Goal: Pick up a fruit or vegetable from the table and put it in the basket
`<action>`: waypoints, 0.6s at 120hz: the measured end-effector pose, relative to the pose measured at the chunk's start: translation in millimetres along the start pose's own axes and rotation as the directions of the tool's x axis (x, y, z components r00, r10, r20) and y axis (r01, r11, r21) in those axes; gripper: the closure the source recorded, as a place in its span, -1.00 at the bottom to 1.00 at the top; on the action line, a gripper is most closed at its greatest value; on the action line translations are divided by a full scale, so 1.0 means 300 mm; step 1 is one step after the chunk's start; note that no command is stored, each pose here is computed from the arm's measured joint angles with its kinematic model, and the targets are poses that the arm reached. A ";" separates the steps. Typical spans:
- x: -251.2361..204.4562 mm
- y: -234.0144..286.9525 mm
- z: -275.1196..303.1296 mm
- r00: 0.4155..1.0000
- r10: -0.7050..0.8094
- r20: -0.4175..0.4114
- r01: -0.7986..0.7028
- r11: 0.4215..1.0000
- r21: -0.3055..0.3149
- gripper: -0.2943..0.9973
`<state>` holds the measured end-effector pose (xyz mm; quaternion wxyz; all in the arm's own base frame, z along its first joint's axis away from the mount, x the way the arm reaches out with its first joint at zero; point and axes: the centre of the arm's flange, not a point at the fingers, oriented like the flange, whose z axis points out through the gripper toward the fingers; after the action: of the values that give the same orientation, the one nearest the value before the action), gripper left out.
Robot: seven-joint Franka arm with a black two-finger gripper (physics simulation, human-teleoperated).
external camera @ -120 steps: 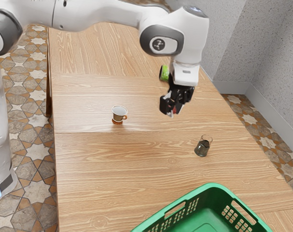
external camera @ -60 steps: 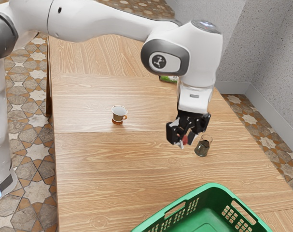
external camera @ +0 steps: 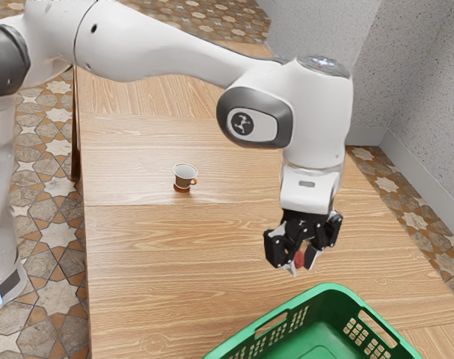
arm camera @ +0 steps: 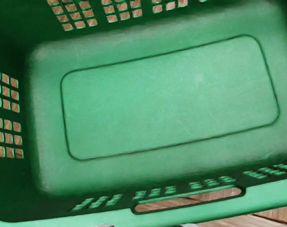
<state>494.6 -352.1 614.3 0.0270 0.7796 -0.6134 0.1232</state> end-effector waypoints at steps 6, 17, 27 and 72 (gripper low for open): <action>0.037 0.032 0.008 1.000 0.017 -0.010 -0.017 1.000 -0.004 0.31; 0.082 0.062 0.028 0.999 0.032 -0.027 -0.032 0.999 -0.012 0.31; 0.118 0.084 0.046 0.998 0.042 -0.042 -0.043 0.999 -0.012 0.31; 0.220 0.133 0.090 0.993 0.043 -0.107 -0.045 0.999 -0.015 0.31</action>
<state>474.7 -430.0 598.6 0.0635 0.7581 -0.6291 0.1600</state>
